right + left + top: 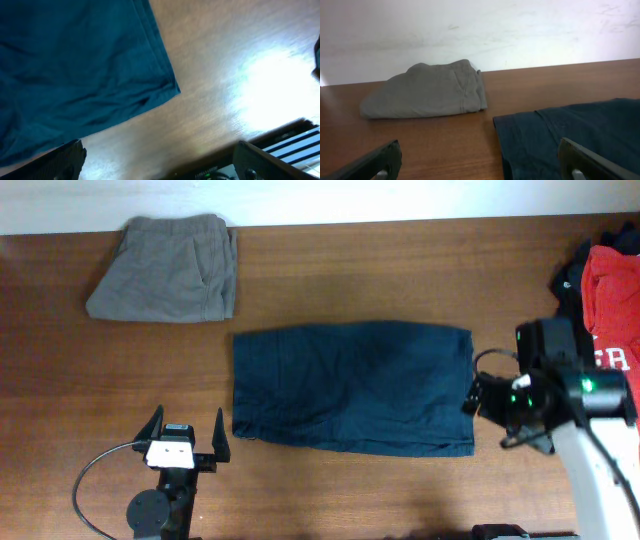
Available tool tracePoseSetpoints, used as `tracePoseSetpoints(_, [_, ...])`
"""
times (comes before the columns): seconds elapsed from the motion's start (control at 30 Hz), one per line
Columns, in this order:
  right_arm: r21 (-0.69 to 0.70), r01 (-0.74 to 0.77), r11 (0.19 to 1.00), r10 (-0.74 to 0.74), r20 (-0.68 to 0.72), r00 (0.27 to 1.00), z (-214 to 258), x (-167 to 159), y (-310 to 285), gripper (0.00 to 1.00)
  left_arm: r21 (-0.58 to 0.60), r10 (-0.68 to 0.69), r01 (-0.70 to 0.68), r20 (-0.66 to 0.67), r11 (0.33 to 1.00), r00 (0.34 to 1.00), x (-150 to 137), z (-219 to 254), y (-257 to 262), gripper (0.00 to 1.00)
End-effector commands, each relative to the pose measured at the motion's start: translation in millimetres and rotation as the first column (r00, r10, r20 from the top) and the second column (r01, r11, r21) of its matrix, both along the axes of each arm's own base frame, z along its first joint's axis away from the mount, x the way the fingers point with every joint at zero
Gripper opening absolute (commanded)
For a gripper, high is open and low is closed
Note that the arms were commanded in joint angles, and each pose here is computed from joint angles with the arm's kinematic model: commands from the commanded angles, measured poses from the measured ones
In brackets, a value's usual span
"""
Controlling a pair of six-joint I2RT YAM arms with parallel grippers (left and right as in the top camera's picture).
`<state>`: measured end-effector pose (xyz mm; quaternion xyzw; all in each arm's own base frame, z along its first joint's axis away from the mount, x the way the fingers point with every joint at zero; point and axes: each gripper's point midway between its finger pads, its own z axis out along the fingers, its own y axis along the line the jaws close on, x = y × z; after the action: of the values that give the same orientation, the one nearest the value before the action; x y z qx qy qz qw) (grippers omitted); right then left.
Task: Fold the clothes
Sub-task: 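Reposition the right gripper to the lower right corner of the pants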
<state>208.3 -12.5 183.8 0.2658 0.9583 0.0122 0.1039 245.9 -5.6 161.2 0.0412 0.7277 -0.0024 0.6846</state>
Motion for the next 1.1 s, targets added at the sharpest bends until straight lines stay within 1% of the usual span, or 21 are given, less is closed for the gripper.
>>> tracePoseSetpoints(0.0, [0.045, 0.017, 0.999, -0.021, 0.110, 0.994, 15.0, -17.3, 7.2, 0.99, 0.011, -0.012, 0.012, 0.000, 1.000, 1.000, -0.3, -1.1, -1.8, 0.99])
tracePoseSetpoints(0.1, [0.060, 0.049, 0.997, -0.060, 0.187, 0.981, 22.5, -30.8, 8.1, 0.99, 0.002, -0.045, 0.045, 0.001, 0.999, 0.999, -0.8, -0.6, -7.5, 0.99])
tracePoseSetpoints(0.17, [0.053, 0.048, 0.997, -0.060, 0.250, 0.966, 27.7, -34.7, 7.0, 0.99, -0.048, -0.072, 0.072, 0.004, 0.996, 0.997, -1.4, 0.8, -12.6, 0.99])
tracePoseSetpoints(0.27, [0.052, 0.046, 0.998, -0.059, 0.295, 0.954, 30.4, -39.0, 7.1, 0.99, -0.134, -0.185, 0.185, 0.007, 0.974, 0.983, -5.2, 3.1, -32.7, 0.99])
tracePoseSetpoints(0.33, [0.053, 0.045, 0.998, -0.059, 0.297, 0.953, 29.0, -40.8, 7.3, 0.99, -0.163, -0.299, 0.298, 0.021, 0.941, 0.954, -11.4, 6.8, -52.1, 0.99])
tracePoseSetpoints(0.4, [0.052, 0.044, 0.998, -0.058, 0.289, 0.956, 26.3, -40.7, 7.3, 0.99, -0.150, -0.425, 0.428, 0.053, 0.891, 0.904, -21.2, 14.8, -73.2, 0.99])
tracePoseSetpoints(0.47, [0.049, 0.039, 0.998, -0.052, 0.279, 0.959, 23.3, -38.0, 7.2, 0.99, -0.138, -0.503, 0.511, 0.091, 0.848, 0.859, -29.6, 25.1, -86.2, 0.99])
tracePoseSetpoints(0.57, [0.050, 0.041, 0.998, -0.052, 0.258, 0.965, 18.4, -32.6, 7.0, 0.99, -0.202, -0.510, 0.522, 0.112, 0.829, 0.853, -32.4, 37.3, -87.9, 0.99])
tracePoseSetpoints(0.67, [0.050, 0.043, 0.998, -0.053, 0.226, 0.973, 12.5, -26.1, 6.7, 0.99, -0.222, -0.512, 0.526, 0.123, 0.821, 0.850, -34.9, 52.2, -88.6, 0.99])
tracePoseSetpoints(0.73, [0.051, 0.044, 0.998, -0.053, 0.195, 0.979, 7.1, -22.2, 6.6, 0.99, -0.233, -0.509, 0.519, 0.107, 0.823, 0.854, -35.2, 61.3, -88.1, 0.99])
tracePoseSetpoints(0.8, [0.051, 0.046, 0.998, -0.054, 0.160, 0.986, 1.2, -19.6, 6.5, 0.99, -0.257, -0.503, 0.503, 0.072, 0.825, 0.861, -33.3, 68.4, -87.1, 0.99])
tracePoseSetpoints(0.93, [0.056, 0.052, 0.997, -0.056, 0.072, 0.996, -14.0, -14.1, 7.0, 0.99, -0.285, -0.503, 0.470, -0.053, 0.836, 0.863, -22.3, 75.7, -86.1, 0.99])
tracePoseSetpoints(1.0, [0.080, 0.050, 0.996, -0.051, 0.019, 0.998, -23.0, -11.3, 11.1, 0.99, -0.277, -0.506, 0.461, -0.121, 0.843, 0.854, -12.3, 79.6, -85.5, 0.99])
tracePoseSetpoints(1.07, [0.113, 0.047, 0.992, -0.044, -0.029, 0.999, -31.3, -9.0, 16.9, 0.99, -0.291, -0.507, 0.451, -0.155, 0.844, 0.848, -0.9, 84.6, -84.6, 0.99])
